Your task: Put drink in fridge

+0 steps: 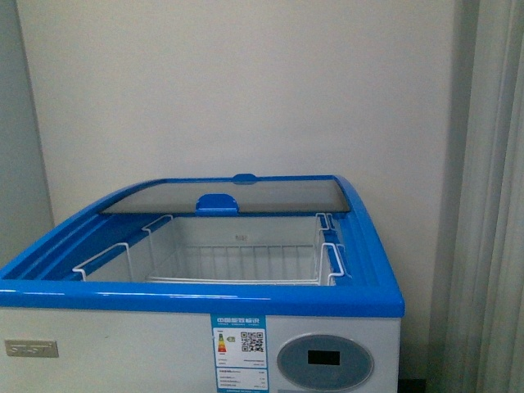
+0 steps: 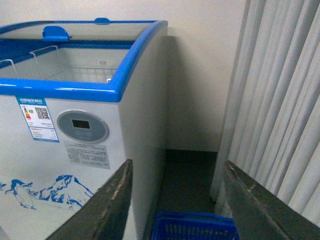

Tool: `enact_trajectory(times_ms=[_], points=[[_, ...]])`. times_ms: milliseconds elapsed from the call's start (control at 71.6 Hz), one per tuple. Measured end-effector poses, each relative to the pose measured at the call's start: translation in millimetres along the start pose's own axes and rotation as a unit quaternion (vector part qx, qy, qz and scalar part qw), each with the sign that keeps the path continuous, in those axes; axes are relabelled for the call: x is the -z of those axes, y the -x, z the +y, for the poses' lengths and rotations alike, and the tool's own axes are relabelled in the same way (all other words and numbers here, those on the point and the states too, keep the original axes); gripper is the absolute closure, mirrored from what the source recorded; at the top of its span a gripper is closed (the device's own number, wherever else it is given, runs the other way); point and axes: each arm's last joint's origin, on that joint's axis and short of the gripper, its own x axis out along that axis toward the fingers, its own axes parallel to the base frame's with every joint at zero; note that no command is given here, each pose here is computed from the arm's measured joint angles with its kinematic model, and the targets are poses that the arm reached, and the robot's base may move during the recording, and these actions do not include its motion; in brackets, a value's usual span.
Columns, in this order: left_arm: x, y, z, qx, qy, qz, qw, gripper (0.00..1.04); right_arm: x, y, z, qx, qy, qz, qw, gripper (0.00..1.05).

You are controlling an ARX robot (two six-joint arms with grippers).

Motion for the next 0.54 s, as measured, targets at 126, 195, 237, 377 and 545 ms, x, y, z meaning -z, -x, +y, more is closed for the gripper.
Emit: enact_trajectory(times_ms=[126,195,237,377,545], points=[[0.0,0.0,0.0,0.0,0.0,0.0,1.0,0.21,0.0,0.0,0.0,0.0,0.0,0.0,1.0,0.21],[0.0,0.0,0.0,0.0,0.0,0.0,1.0,0.09,0.0,0.0,0.0,0.0,0.0,0.0,1.0,0.1],[0.0,0.0,0.0,0.0,0.0,0.0,1.0,0.07,0.0,0.0,0.0,0.0,0.0,0.0,1.0,0.06],[0.0,0.0,0.0,0.0,0.0,0.0,1.0,0.08,0.0,0.0,0.0,0.0,0.0,0.0,1.0,0.08],[0.0,0.0,0.0,0.0,0.0,0.0,1.0,0.08,0.0,0.0,0.0,0.0,0.0,0.0,1.0,0.08]])
